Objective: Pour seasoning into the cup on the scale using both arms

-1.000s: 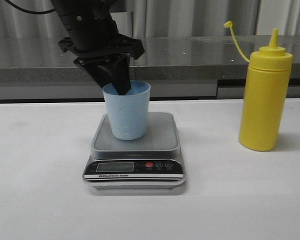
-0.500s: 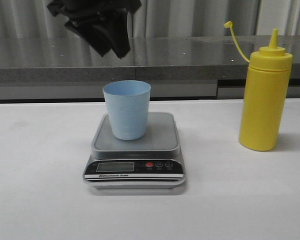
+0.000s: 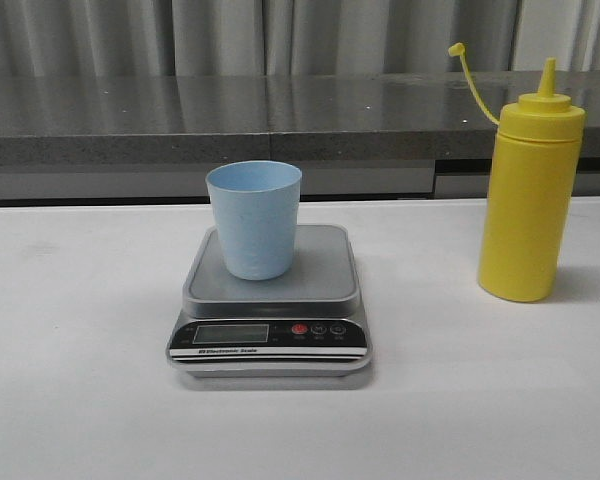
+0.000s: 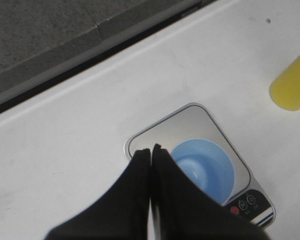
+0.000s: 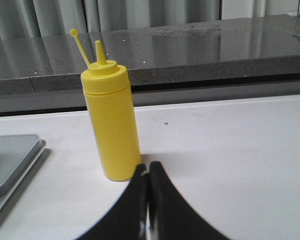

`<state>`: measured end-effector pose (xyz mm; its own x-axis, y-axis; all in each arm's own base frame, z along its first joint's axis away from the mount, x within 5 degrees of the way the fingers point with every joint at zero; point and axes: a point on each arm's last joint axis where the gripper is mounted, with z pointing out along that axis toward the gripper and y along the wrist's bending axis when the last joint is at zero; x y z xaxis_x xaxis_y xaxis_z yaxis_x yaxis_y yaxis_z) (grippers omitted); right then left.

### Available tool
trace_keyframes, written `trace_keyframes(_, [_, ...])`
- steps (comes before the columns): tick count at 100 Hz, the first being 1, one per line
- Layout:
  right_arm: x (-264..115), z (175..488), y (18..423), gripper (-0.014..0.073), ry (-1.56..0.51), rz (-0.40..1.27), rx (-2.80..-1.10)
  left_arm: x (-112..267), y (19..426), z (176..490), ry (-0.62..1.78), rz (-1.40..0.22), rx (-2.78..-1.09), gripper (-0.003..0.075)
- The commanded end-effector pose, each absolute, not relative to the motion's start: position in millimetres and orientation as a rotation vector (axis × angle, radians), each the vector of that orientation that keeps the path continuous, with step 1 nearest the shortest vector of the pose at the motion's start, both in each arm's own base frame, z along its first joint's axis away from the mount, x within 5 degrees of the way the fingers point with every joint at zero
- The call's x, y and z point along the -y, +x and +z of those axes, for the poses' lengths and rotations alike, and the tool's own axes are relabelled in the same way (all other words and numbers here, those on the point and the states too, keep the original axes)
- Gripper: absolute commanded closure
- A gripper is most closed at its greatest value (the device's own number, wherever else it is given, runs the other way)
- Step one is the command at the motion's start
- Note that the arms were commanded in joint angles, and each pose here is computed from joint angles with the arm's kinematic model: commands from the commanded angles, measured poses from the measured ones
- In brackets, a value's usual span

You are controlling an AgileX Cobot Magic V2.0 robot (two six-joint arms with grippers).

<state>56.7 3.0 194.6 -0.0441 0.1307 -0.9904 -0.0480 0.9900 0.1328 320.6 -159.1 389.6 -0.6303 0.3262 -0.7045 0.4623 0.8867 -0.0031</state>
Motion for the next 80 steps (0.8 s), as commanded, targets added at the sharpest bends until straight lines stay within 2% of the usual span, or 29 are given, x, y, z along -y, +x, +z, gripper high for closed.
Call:
trace_keyframes(1, [-3, 209, 54, 0.0662, 0.06, 0.154, -1.487, 144, 308, 426, 0.482, -0.263, -2.17, 0.0741])
trace_keyframes(31, [-3, 209, 54, 0.0662, 0.06, 0.154, -1.487, 87, 285, 422, 0.288, -0.208, -2.133, 0.0741])
trace_keyframes(58, [-3, 209, 54, 0.0662, 0.06, 0.154, -1.487, 30, 234, 410, 0.075, -0.129, -2.072, 0.0741])
trace_keyframes(80, [-3, 209, 54, 0.0662, 0.06, 0.154, -1.487, 5, 187, 396, -0.03, -0.068, -1.964, 0.0741])
